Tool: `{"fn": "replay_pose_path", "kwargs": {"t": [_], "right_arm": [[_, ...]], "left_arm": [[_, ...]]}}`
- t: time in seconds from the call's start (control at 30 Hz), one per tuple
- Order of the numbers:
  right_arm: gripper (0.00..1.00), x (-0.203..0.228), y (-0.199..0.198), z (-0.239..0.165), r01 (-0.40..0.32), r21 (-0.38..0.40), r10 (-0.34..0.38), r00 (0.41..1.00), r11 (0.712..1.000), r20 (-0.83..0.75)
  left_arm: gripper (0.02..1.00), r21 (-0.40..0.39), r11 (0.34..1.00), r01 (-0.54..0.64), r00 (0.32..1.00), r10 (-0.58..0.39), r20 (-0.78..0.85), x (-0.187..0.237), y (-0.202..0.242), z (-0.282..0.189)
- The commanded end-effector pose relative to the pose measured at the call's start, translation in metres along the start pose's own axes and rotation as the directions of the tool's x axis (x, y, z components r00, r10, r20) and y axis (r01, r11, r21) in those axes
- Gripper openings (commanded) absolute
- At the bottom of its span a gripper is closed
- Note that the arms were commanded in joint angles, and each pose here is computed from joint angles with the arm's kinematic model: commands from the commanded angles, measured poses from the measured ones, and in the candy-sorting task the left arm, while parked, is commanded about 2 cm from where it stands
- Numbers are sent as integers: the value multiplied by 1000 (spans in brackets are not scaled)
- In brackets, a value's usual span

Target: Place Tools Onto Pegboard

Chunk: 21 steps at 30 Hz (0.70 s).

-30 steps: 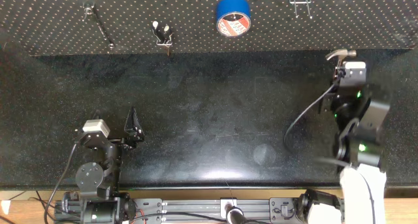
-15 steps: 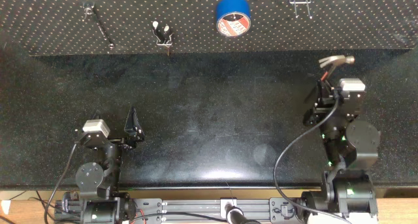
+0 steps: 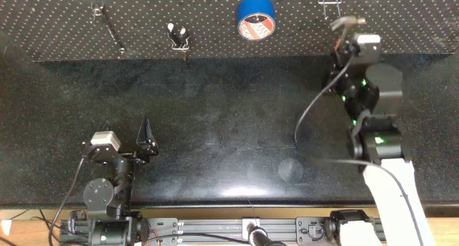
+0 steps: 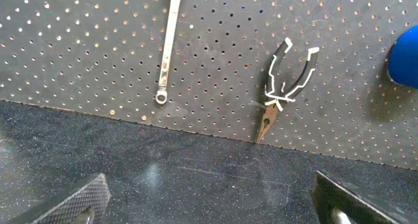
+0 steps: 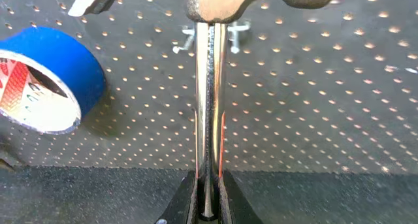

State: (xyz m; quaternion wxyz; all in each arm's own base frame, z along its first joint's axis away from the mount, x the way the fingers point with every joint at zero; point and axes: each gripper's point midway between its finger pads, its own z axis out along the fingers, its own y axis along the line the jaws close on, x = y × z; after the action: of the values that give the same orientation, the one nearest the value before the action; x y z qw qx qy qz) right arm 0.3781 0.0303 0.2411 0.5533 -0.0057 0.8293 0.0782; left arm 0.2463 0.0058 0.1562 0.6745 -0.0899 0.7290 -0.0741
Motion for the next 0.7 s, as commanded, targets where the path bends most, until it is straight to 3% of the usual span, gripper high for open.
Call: {"fn": "replay_pose_path", "kwargs": {"t": [0.03, 0.7], "right_arm": [[75, -6, 13, 16, 24, -40, -24, 1000, 999, -15], [73, -1, -2, 56, 67, 16, -66, 994, 998, -83]], "left_arm": [[996, -7, 1000, -1, 1000, 1, 4, 0, 2, 0], [996, -7, 1000, -1, 1000, 1, 4, 0, 2, 0]]}}
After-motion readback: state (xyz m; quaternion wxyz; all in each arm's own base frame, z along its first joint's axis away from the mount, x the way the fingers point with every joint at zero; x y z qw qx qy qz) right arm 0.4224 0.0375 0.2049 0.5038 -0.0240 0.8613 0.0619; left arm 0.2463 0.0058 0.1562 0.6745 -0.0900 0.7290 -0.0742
